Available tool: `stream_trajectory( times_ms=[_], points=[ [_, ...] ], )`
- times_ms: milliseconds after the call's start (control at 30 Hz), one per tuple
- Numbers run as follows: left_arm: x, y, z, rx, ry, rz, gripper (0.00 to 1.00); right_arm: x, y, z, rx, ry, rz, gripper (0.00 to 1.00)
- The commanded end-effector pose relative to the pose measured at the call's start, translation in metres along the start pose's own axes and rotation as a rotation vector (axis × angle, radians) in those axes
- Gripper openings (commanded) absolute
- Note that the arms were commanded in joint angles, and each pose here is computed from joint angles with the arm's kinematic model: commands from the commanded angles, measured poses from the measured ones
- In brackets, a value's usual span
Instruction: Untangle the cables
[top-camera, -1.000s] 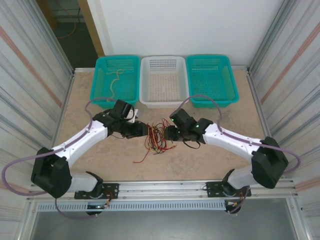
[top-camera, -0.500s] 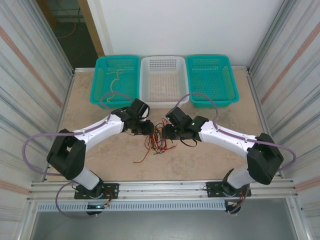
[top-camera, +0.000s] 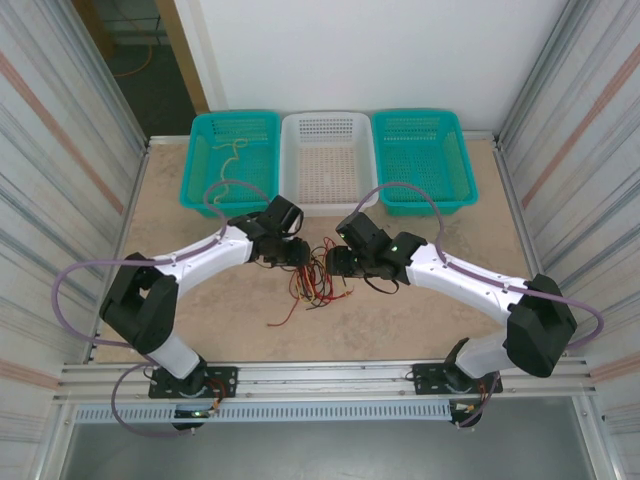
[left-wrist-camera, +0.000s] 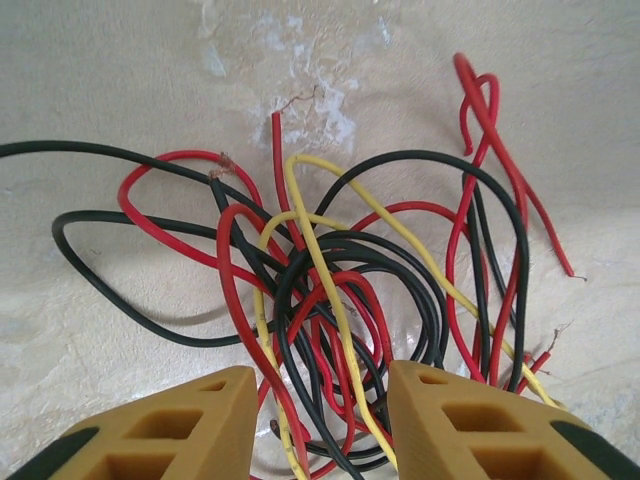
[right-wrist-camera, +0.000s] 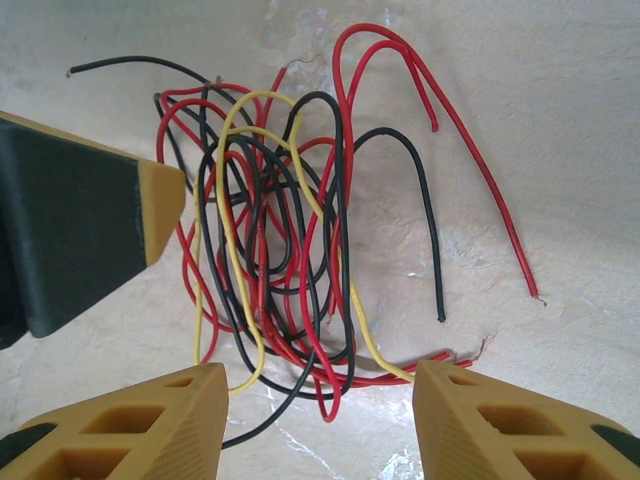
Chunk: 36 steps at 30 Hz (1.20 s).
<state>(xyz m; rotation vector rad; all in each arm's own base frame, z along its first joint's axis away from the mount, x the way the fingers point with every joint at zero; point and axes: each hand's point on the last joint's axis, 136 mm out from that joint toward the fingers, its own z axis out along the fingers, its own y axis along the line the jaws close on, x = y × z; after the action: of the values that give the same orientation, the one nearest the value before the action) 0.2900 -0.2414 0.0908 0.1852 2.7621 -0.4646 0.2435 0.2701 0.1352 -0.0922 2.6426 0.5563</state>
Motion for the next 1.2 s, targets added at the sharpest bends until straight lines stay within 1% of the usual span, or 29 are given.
stream_trajectory(
  times_ms=[0,33,67,100,133,200,300,400,500,600,633,667,700,733,833,900,1033,1167],
  points=[
    [0.001,0.008,-0.004,-0.046,-0.012,0.025,0.39,-0.015,-0.004,-0.014,0.052,-0.064,0.037,0.53],
    [0.002,0.009,-0.002,-0.053,-0.004,0.024,0.39,-0.017,-0.009,-0.017,0.094,-0.08,0.058,0.59],
    [0.002,0.01,-0.001,-0.064,0.001,0.023,0.38,-0.018,-0.009,-0.019,0.103,-0.074,0.073,0.64],
    [0.002,0.012,0.0,-0.071,0.004,0.024,0.38,-0.018,-0.007,-0.02,0.103,-0.074,0.059,0.67],
    [0.002,0.012,0.0,-0.076,0.002,0.023,0.37,-0.021,-0.01,-0.023,0.137,-0.101,0.05,0.7],
    [0.0,0.011,0.0,-0.068,-0.004,0.024,0.37,-0.025,-0.016,-0.029,0.185,-0.159,0.038,0.7],
    [-0.001,0.013,0.004,-0.067,0.001,0.018,0.34,-0.026,-0.021,-0.033,0.182,-0.19,0.046,0.7],
    [0.001,0.015,0.011,-0.056,0.016,0.007,0.27,-0.024,-0.023,-0.036,0.163,-0.19,0.06,0.69],
    [0.002,0.014,0.017,-0.053,0.025,0.006,0.23,-0.023,-0.022,-0.038,0.139,-0.178,0.051,0.67],
    [0.002,0.015,0.021,-0.059,0.035,0.005,0.21,-0.021,-0.016,-0.041,0.089,-0.175,0.04,0.65],
    [0.002,0.014,0.02,-0.055,0.036,0.004,0.19,-0.022,-0.015,-0.043,0.075,-0.179,0.038,0.65],
    [0.001,0.012,0.019,-0.048,0.037,0.004,0.13,-0.023,-0.014,-0.045,0.063,-0.186,0.037,0.65],
    [0.0,0.01,0.015,-0.035,0.03,0.0,0.06,-0.023,-0.013,-0.047,0.052,-0.193,0.036,0.66],
    [-0.002,0.006,0.009,-0.023,0.013,-0.004,0.0,-0.023,-0.011,-0.049,0.035,-0.198,0.034,0.65],
    [-0.011,-0.014,-0.02,0.042,-0.057,0.017,0.0,-0.024,-0.001,-0.055,-0.043,-0.219,0.016,0.66],
    [-0.015,-0.035,-0.042,0.131,-0.094,0.05,0.0,-0.025,0.006,-0.059,-0.094,-0.231,0.006,0.68],
    [-0.018,-0.072,-0.087,0.3,-0.14,0.114,0.0,-0.03,0.023,-0.068,-0.182,-0.25,-0.026,0.76],
    [-0.021,-0.091,-0.129,0.41,-0.189,0.152,0.0,-0.039,0.038,-0.076,-0.236,-0.268,-0.033,0.78]
  ],
)
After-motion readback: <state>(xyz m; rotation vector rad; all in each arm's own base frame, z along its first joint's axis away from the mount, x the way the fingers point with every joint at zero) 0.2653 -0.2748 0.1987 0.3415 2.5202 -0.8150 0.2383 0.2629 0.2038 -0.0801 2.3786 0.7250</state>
